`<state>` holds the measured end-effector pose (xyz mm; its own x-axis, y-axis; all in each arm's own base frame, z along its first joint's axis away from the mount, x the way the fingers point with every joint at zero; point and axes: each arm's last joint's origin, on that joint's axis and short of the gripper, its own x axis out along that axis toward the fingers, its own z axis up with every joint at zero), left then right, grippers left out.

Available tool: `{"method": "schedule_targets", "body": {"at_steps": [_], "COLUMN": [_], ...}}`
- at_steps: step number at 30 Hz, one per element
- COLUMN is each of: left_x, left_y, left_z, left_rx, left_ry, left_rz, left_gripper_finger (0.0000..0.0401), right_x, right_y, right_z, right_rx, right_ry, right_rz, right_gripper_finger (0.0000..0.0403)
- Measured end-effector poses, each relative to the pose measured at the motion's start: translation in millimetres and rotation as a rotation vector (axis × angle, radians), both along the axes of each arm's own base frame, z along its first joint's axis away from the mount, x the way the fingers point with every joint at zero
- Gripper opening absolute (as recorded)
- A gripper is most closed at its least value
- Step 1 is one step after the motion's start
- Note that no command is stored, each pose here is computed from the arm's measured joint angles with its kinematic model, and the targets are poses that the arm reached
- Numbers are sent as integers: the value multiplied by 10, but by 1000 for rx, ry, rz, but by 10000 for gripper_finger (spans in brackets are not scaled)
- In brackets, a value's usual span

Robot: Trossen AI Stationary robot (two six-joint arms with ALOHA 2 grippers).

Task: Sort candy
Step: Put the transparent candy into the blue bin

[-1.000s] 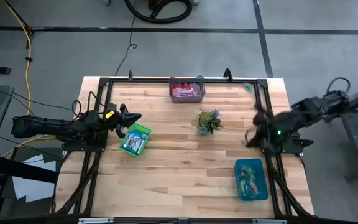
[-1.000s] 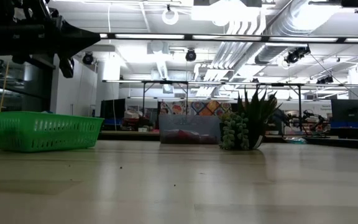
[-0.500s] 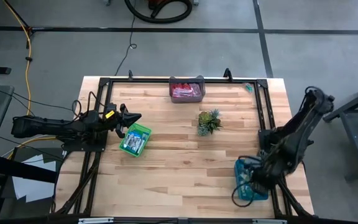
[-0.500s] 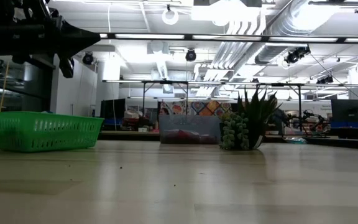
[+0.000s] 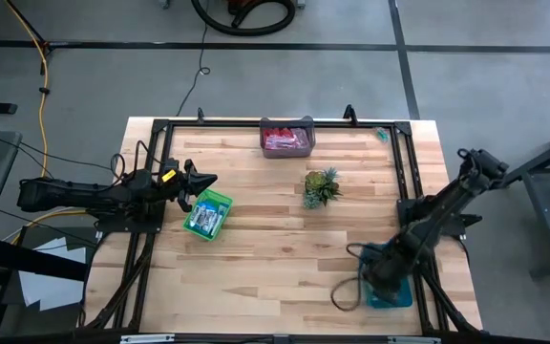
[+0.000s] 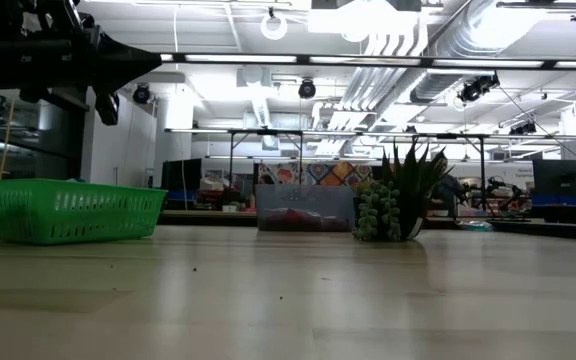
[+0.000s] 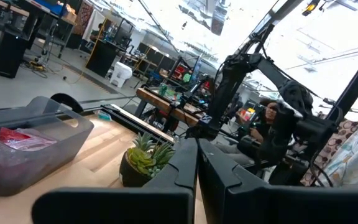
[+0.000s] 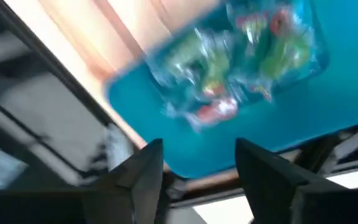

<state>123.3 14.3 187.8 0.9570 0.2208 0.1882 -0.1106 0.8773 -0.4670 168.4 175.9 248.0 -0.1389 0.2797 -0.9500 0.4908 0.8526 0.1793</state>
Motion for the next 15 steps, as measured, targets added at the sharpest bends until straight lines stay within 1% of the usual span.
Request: {"method": "schedule_targets", "body": {"at_steps": [2, 4, 8, 10, 13, 15], "left_x": [0, 0, 0, 0, 1, 1], "left_y": [0, 0, 0, 0, 0, 0], "left_z": [0, 0, 0, -1, -3, -3], "left_rx": [0, 0, 0, 0, 0, 0], "left_ry": [0, 0, 0, 2, 3, 3], "left_rz": [-1, 0, -1, -1, 0, 0], "left_gripper_finger": [0, 0, 0, 0, 0, 0], "right_x": [96, 215, 485, 596, 693, 704], "right_y": [-100, -256, -714, -1018, -1526, -1865], "right_z": [100, 238, 492, 578, 643, 660], "right_rx": [21, 24, -52, -142, -329, -463], "right_ry": [-33, -112, -277, -323, -385, -412], "right_rz": [-76, -160, -388, -528, -721, -825], "right_gripper_finger": [197, 201, 201, 201, 201, 202]}}
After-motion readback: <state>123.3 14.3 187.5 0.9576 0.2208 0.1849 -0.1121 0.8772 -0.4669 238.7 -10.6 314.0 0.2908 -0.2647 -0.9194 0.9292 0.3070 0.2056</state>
